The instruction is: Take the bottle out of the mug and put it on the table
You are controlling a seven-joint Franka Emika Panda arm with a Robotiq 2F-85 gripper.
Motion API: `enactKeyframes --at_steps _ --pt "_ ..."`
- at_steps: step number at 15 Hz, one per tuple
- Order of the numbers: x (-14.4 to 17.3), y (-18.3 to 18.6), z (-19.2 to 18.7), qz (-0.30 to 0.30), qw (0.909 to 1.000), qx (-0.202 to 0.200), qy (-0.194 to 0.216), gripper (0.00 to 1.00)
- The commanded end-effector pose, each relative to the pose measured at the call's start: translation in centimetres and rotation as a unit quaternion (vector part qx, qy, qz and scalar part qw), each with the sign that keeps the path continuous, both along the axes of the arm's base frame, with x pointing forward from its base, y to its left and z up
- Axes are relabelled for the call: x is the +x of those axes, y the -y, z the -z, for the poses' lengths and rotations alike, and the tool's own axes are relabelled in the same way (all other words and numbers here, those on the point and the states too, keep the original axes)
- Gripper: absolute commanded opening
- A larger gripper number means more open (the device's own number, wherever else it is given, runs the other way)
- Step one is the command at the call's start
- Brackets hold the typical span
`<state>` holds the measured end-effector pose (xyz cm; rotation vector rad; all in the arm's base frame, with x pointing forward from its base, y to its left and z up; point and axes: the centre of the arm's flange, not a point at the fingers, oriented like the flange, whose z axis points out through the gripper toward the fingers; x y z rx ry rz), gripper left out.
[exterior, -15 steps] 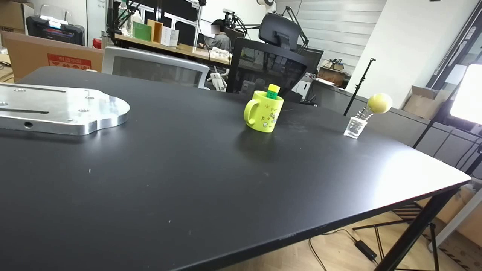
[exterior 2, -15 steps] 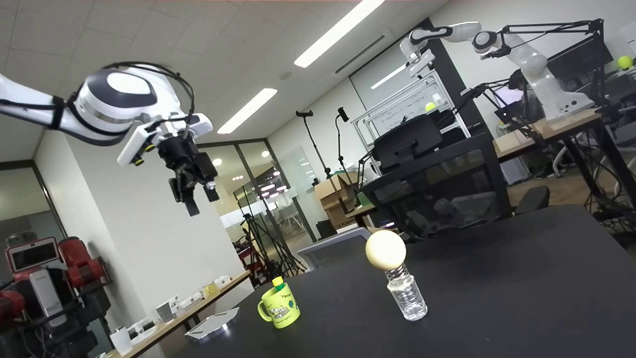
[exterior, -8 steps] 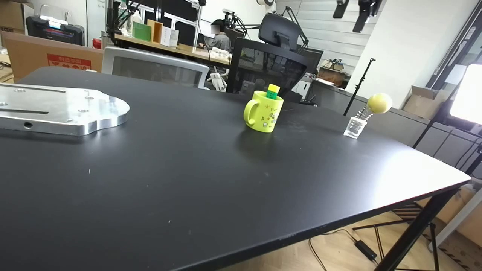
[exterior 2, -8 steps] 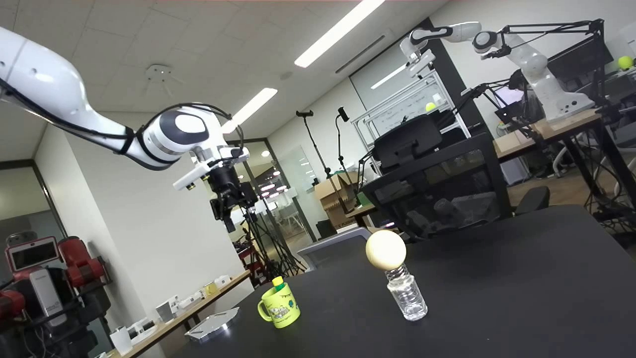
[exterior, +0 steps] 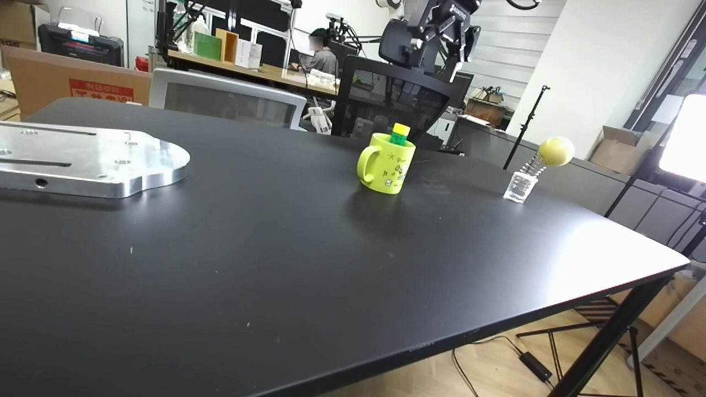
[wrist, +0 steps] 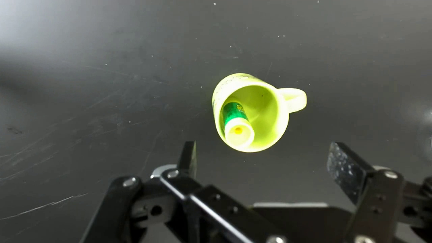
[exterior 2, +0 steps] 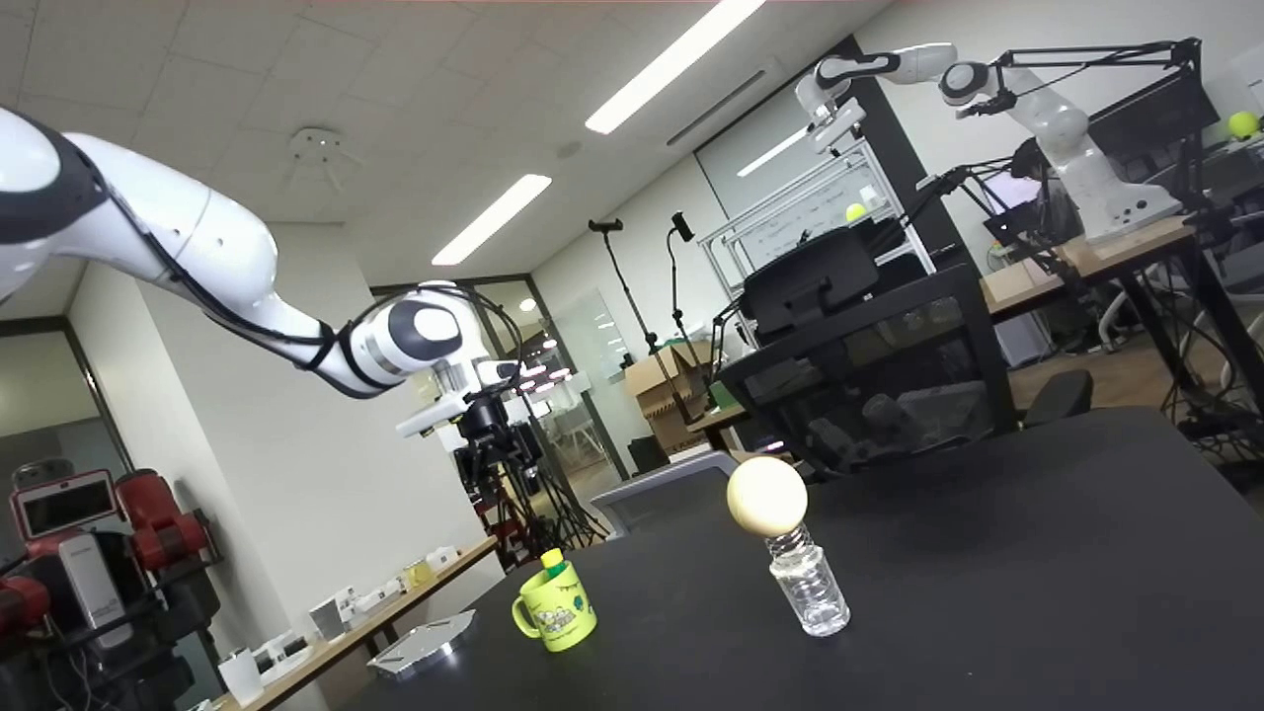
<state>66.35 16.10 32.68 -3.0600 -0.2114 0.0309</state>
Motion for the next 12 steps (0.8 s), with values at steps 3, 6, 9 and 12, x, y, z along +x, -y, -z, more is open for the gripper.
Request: enactKeyframes --at_steps 3,6,9,12 --pt "4.3 -3.5 4.8 0.008 0.9998 -0.015 -0.014 1.00" --pt "4.9 -4.0 7.3 0.011 0.9991 -0.037 -0.016 1.00" --pt "5.4 -3.3 8.9 0.018 0.9980 -0.057 -0.020 1.00" --pt "5.3 -2.5 10.2 0.028 0.9966 -0.068 -0.037 0.69"
